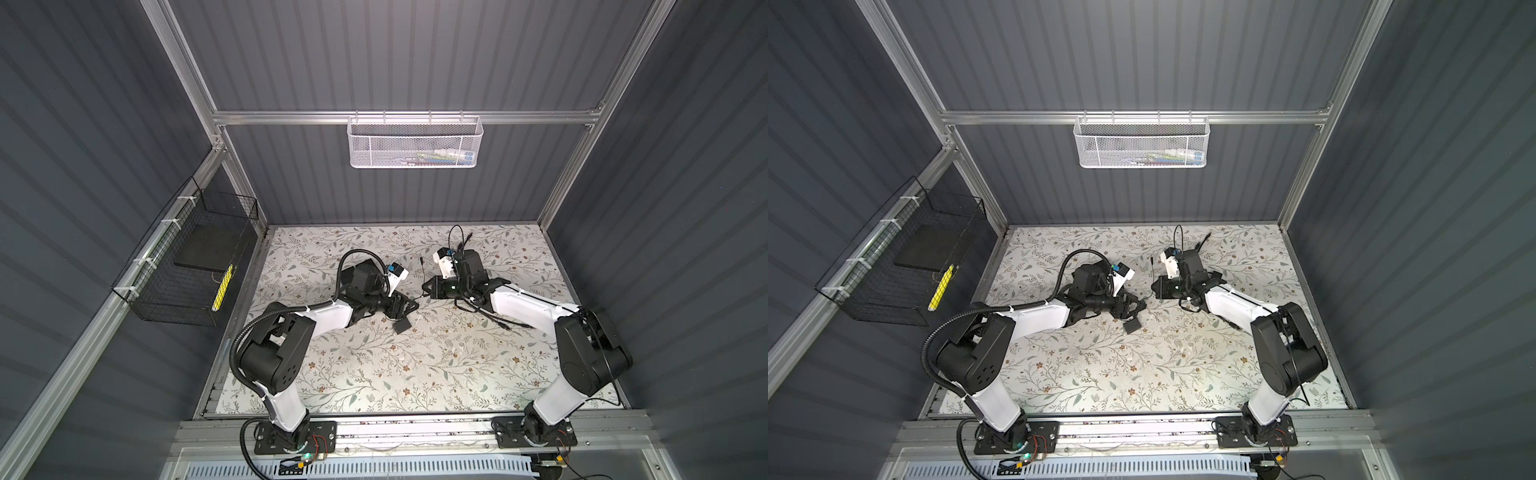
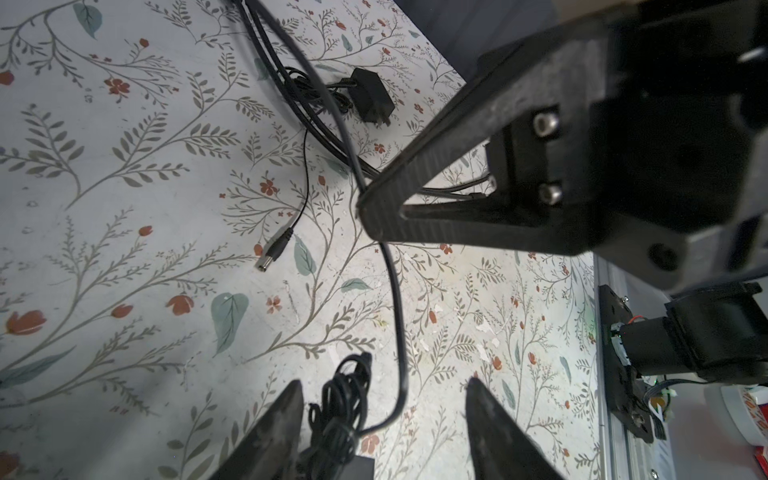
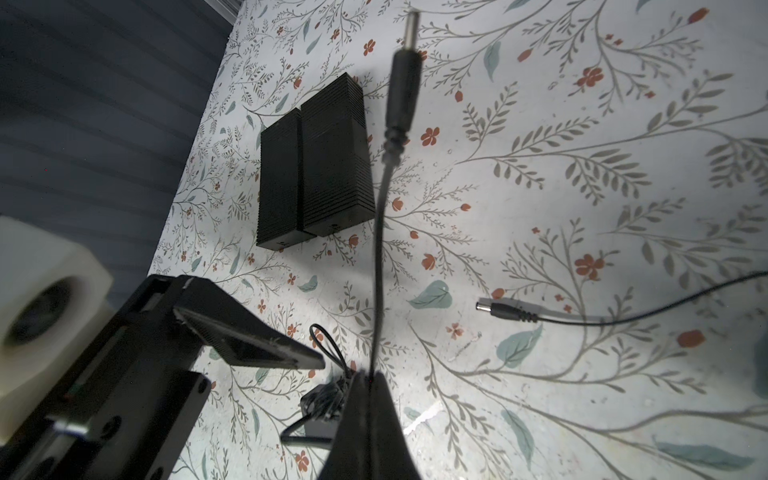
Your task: Insert the plug into the switch port
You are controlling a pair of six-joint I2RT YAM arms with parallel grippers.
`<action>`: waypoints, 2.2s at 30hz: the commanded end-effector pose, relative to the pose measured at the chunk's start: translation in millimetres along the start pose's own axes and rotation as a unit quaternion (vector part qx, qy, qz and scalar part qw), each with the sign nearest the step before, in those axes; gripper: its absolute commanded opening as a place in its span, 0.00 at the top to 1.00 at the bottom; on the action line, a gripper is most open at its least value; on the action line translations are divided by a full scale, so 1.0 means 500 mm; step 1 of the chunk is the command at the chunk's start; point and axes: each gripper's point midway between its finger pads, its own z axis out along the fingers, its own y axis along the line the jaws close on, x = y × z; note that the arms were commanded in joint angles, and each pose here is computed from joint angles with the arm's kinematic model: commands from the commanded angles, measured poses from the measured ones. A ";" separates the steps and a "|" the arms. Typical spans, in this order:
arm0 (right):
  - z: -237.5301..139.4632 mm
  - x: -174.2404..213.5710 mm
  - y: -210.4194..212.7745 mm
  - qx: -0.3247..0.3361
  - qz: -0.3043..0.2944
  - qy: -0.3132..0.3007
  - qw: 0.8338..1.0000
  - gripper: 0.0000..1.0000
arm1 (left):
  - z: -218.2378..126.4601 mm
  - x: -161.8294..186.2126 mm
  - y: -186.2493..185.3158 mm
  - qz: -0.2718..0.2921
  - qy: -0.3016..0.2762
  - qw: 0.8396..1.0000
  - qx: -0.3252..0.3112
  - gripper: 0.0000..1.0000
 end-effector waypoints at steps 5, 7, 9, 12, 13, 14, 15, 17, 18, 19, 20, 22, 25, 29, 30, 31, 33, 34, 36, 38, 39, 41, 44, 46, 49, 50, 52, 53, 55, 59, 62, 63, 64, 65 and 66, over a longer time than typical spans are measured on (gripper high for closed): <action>-0.022 -0.014 0.026 -0.029 0.004 -0.018 0.999 1.00 | 0.013 -0.041 0.010 0.021 -0.027 0.999 -0.004 0.39; -0.020 -0.010 0.030 -0.035 0.006 -0.015 0.999 1.00 | 0.016 -0.044 0.009 0.022 -0.029 0.999 -0.001 0.40; -0.020 -0.009 0.031 -0.036 0.007 -0.013 0.999 1.00 | 0.018 -0.047 0.009 0.023 -0.031 0.999 0.002 0.45; -0.021 -0.012 0.032 -0.037 0.009 -0.015 0.999 1.00 | 0.024 -0.046 0.009 0.020 -0.028 0.999 0.009 0.55; -0.021 -0.012 0.031 -0.037 0.010 -0.016 0.999 1.00 | 0.026 -0.044 0.009 0.018 -0.026 0.999 0.012 0.58; -0.022 -0.013 0.032 -0.038 0.011 -0.018 0.999 1.00 | 0.028 -0.042 0.009 0.016 -0.025 0.999 0.015 0.60; -0.022 -0.015 0.033 -0.039 0.010 -0.019 0.999 1.00 | 0.030 -0.040 0.009 0.013 -0.024 0.999 0.017 0.62; -0.023 -0.017 0.033 -0.038 0.012 -0.020 0.999 1.00 | 0.032 -0.035 0.010 0.010 -0.021 1.000 0.020 0.65; -0.023 -0.017 0.033 -0.039 0.011 -0.020 0.999 1.00 | 0.034 -0.033 0.010 0.008 -0.020 1.000 0.022 0.67; -0.022 -0.016 0.033 -0.039 0.012 -0.019 0.999 1.00 | 0.034 -0.035 0.009 0.009 -0.021 1.000 0.022 0.69; -0.022 -0.014 0.032 -0.038 0.013 -0.018 0.999 1.00 | 0.034 -0.034 0.009 0.007 -0.020 1.000 0.022 0.71; -0.023 -0.015 0.032 -0.038 0.013 -0.020 0.999 1.00 | 0.033 -0.036 0.008 0.008 -0.021 1.000 0.022 0.73; -0.023 -0.015 0.030 -0.035 0.013 -0.020 0.999 1.00 | 0.032 -0.037 0.009 0.007 -0.018 1.000 0.019 0.79; -0.023 -0.013 0.023 -0.028 0.014 -0.020 0.999 1.00 | 0.032 -0.040 0.008 0.007 -0.016 1.000 0.019 0.90; -0.023 -0.013 0.023 -0.028 0.015 -0.019 0.999 1.00 | 0.031 -0.040 0.007 0.006 -0.015 1.000 0.019 0.91; -0.023 -0.013 0.023 -0.028 0.015 -0.019 0.999 1.00 | 0.030 -0.042 0.006 0.007 -0.016 1.000 0.019 0.92; -0.023 -0.014 0.022 -0.026 0.016 -0.020 0.999 0.98 | 0.029 -0.041 0.007 0.007 -0.016 1.000 0.017 0.96; -0.023 -0.014 0.020 -0.024 0.017 -0.020 0.999 0.97 | 0.028 -0.041 0.007 0.008 -0.015 1.000 0.016 0.98; -0.024 -0.014 0.017 -0.021 0.018 -0.020 0.999 0.87 | 0.027 -0.041 0.007 0.008 -0.015 1.000 0.015 1.00; -0.031 -0.017 0.011 -0.017 0.021 -0.022 0.999 0.78 | 0.025 -0.040 0.007 0.007 -0.015 1.000 0.012 1.00; -0.039 -0.022 0.003 -0.015 0.025 -0.028 0.999 0.74 | 0.023 -0.041 0.006 0.008 -0.016 1.000 0.012 1.00; -0.066 -0.039 -0.010 -0.020 0.036 -0.052 0.998 0.72 | 0.020 -0.041 0.005 0.009 -0.017 1.000 0.009 1.00; -0.109 -0.059 -0.037 -0.040 0.062 -0.089 0.993 0.71 | 0.017 -0.041 0.004 0.009 -0.017 1.000 0.008 1.00; -0.131 -0.071 -0.055 -0.043 0.072 -0.106 0.991 0.71 | 0.015 -0.042 0.001 0.009 -0.018 1.000 0.008 1.00; -0.138 -0.083 -0.064 -0.039 0.075 -0.116 0.990 0.69 | 0.011 -0.044 0.000 0.011 -0.020 1.000 0.007 1.00; -0.137 -0.087 -0.065 -0.039 0.079 -0.117 0.989 0.69 | 0.011 -0.044 -0.001 0.011 -0.020 1.000 0.007 1.00; -0.125 -0.087 -0.065 -0.050 0.099 -0.107 0.988 0.70 | 0.009 -0.047 -0.001 0.013 -0.022 1.000 0.004 1.00; -0.119 -0.085 -0.064 -0.059 0.109 -0.102 0.987 0.70 | 0.008 -0.048 -0.001 0.013 -0.022 1.000 0.003 1.00; -0.104 -0.073 -0.062 -0.082 0.141 -0.093 0.982 0.70 | 0.006 -0.050 -0.001 0.015 -0.023 1.000 0.000 1.00; -0.090 -0.048 -0.069 -0.099 0.189 -0.079 0.974 0.60 | 0.002 -0.050 -0.002 0.016 -0.024 1.000 -0.004 1.00; -0.078 -0.027 -0.088 -0.096 0.226 -0.081 0.966 0.54 | 0.001 -0.049 -0.003 0.017 -0.024 1.000 -0.002 1.00; -0.073 -0.021 -0.094 -0.098 0.242 -0.078 0.962 0.54 | 0.001 -0.049 -0.003 0.017 -0.024 1.000 -0.002 1.00; -0.068 -0.016 -0.097 -0.100 0.255 -0.076 0.959 0.54 | 0.000 -0.051 -0.004 0.018 -0.025 1.000 -0.002 1.00; -0.062 -0.014 -0.103 -0.102 0.272 -0.079 0.954 0.54 | -0.001 -0.053 -0.005 0.019 -0.026 0.999 -0.002 1.00; -0.057 -0.013 -0.108 -0.107 0.289 -0.083 0.948 0.54 | -0.002 -0.055 -0.006 0.020 -0.028 0.999 -0.002 1.00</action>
